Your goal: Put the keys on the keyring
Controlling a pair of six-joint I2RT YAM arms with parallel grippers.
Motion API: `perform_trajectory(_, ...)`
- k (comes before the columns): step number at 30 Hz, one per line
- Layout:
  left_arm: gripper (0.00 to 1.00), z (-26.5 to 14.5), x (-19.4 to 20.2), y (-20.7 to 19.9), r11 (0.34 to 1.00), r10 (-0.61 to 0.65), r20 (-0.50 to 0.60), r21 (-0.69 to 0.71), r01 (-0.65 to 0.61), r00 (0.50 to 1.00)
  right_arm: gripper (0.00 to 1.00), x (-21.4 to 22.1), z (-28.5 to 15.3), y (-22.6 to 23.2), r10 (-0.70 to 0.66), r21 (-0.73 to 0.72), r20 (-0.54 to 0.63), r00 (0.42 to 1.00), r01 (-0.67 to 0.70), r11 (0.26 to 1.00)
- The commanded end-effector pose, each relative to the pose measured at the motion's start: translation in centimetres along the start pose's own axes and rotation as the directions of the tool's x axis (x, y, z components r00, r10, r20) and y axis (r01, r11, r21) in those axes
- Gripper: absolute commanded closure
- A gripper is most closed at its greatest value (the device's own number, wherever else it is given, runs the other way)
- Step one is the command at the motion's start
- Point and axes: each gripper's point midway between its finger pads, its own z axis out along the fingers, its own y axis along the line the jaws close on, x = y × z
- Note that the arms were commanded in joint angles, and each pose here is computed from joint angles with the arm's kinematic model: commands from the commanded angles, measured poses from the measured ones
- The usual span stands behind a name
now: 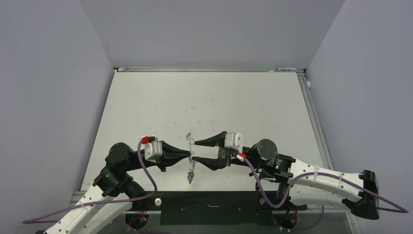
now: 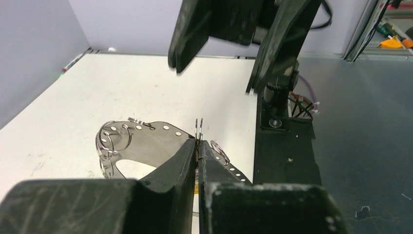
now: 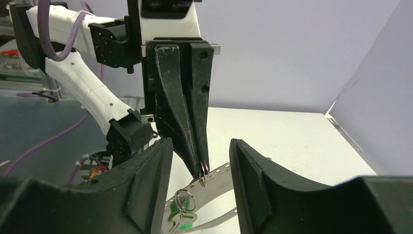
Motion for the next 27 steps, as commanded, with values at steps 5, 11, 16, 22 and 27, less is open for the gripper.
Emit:
perform_trajectory(5, 1.00, -0.8, -0.6, 1.1, 0.990, 0.108, -0.108, -0.078, -0.116, 0.988, 0.55, 2.0, -2.0, 0.7, -0.102, -0.093, -0.293, 0.951, 0.078, 0.993)
perform_trajectory(11, 1.00, -1.0, 1.1, 1.8, 0.984, 0.113, -0.217, -0.112, -0.140, 0.970, 0.60, 5.0, -2.2, 1.3, -0.146, -0.170, -0.456, 0.878, 0.076, 0.983)
perform_trajectory(16, 1.00, -0.4, 2.7, 1.7, 0.985, 0.115, -0.284, -0.092, -0.147, 0.952, 0.61, 6.3, -2.1, 1.4, -0.192, -0.195, -0.485, 0.853, 0.109, 0.975)
perform_trajectory(22, 1.00, 0.1, 3.8, 0.8, 0.992, 0.105, -0.312, -0.039, -0.123, 0.944, 0.61, 6.8, -2.0, 1.0, -0.212, -0.186, -0.490, 0.845, 0.136, 0.973)
perform_trajectory(27, 1.00, 0.3, 3.9, 0.4, 0.994, 0.099, -0.300, -0.024, -0.111, 0.949, 0.62, 7.4, -1.9, 0.8, -0.217, -0.182, -0.505, 0.836, 0.143, 0.973)
